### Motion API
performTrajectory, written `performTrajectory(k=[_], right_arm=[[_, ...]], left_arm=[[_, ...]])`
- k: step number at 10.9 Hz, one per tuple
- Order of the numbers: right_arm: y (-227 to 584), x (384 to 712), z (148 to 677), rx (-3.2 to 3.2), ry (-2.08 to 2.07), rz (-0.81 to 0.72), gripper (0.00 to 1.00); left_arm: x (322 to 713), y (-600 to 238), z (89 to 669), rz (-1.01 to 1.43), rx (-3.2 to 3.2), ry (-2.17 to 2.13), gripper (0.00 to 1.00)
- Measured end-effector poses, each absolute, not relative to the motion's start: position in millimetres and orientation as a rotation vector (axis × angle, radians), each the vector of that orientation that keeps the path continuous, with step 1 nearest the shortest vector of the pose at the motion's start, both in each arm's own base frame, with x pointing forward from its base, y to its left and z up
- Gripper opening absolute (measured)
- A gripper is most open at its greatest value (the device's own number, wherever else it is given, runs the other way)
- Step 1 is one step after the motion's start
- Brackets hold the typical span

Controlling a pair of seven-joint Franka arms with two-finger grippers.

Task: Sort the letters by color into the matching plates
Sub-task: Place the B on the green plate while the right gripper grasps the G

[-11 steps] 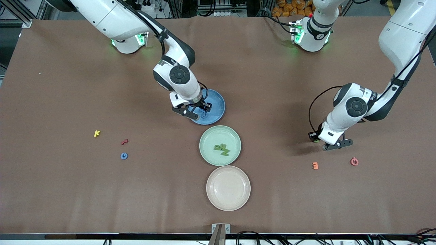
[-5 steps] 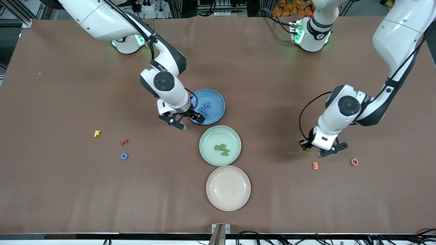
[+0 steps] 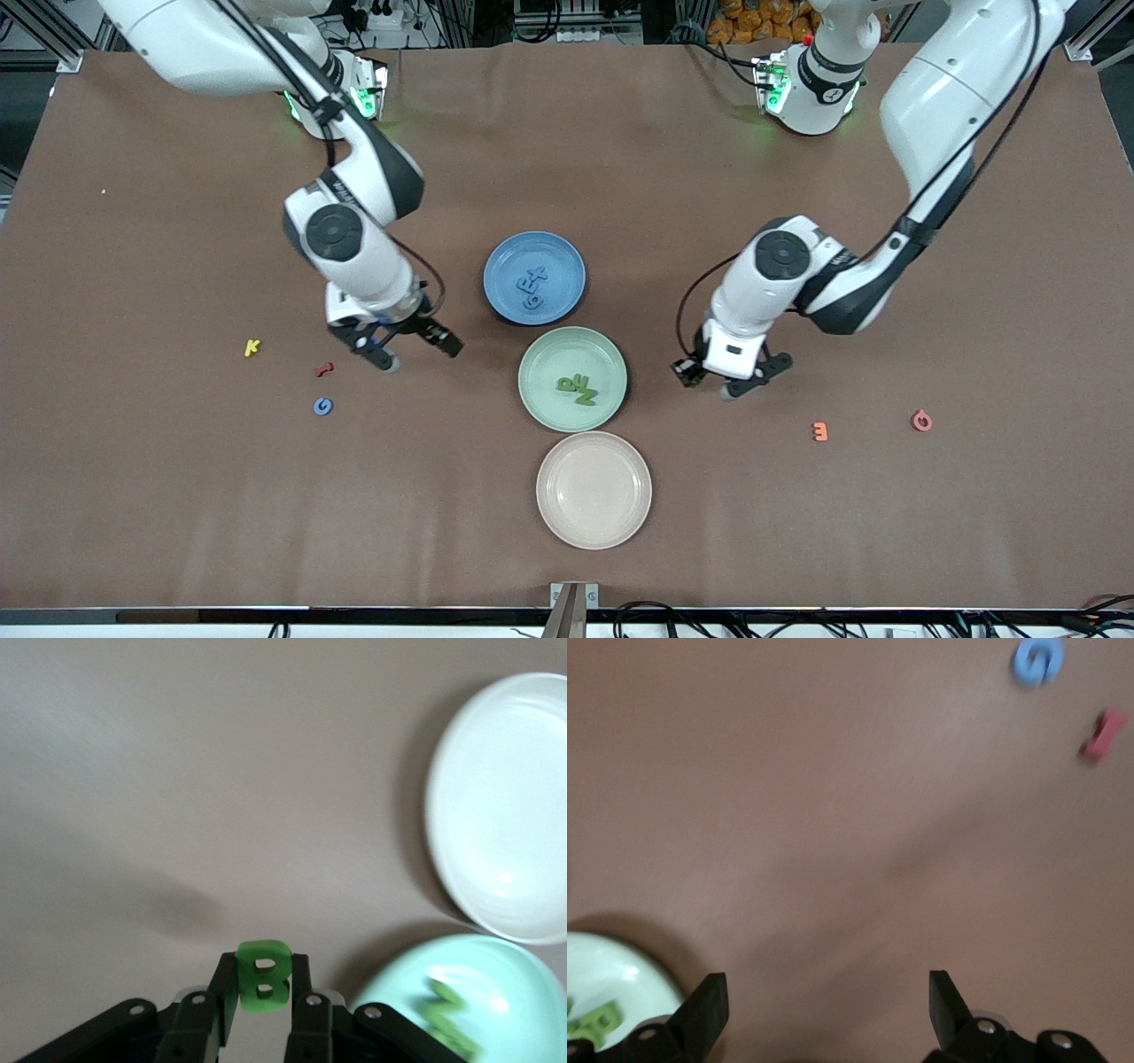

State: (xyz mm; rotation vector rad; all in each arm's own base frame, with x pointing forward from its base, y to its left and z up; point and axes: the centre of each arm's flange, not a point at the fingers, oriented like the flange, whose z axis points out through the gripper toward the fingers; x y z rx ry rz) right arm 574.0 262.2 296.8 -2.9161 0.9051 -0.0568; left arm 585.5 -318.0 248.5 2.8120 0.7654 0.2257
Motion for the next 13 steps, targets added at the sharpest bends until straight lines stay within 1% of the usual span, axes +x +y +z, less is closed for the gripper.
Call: performTrajectory(k=[2,4,6,7,8,9,10,11,12,13], right_arm=[[181.3,604.7,293.7,-2.965,0.797,-0.081,1.0],[105.7,627.1,284.2,-3.035,0.647,-0.104,1.0],[59.0,646.8,270.7,-3.081,0.48,-0.114,1.0],[46.1,655.1,259.2,-3.088,0.432,-0.105,1.0],[40.8,661.4,244.9,-3.08,0.412,-0.1,0.98],[42.2,665.3,229.5,-3.065,0.397,-0.101,0.98],[46.1,665.7,216.0,-3.058,0.381,-0.088,0.96],[50.9,664.5,206.2,-3.057,0.363,-0.07,0.95],[55.7,662.9,200.5,-3.058,0.344,-0.057,0.92],[59.1,661.4,196.9,-3.06,0.328,-0.047,0.91]], left_arm=[[574.1,-376.3,260.3,0.214,2.737,0.834,0.28],[562.0,-423.7,267.6,0.197,2.687,0.848,0.28],[559.0,-458.9,267.8,0.213,2.652,0.879,0.28],[558.8,-466.8,258.7,0.256,2.676,0.868,0.31],[558.6,-469.0,249.5,0.285,2.7,0.861,0.41],[564.9,-462.1,245.1,0.307,2.719,0.88,0.55],[583.7,-439.7,248.4,0.329,2.76,0.912,0.69],[606.3,-407.5,260.8,0.321,2.818,0.909,0.8],[626.1,-371.2,279.0,0.268,2.876,0.867,0.93],[642.2,-331.4,299.2,0.197,2.927,0.809,1.0]])
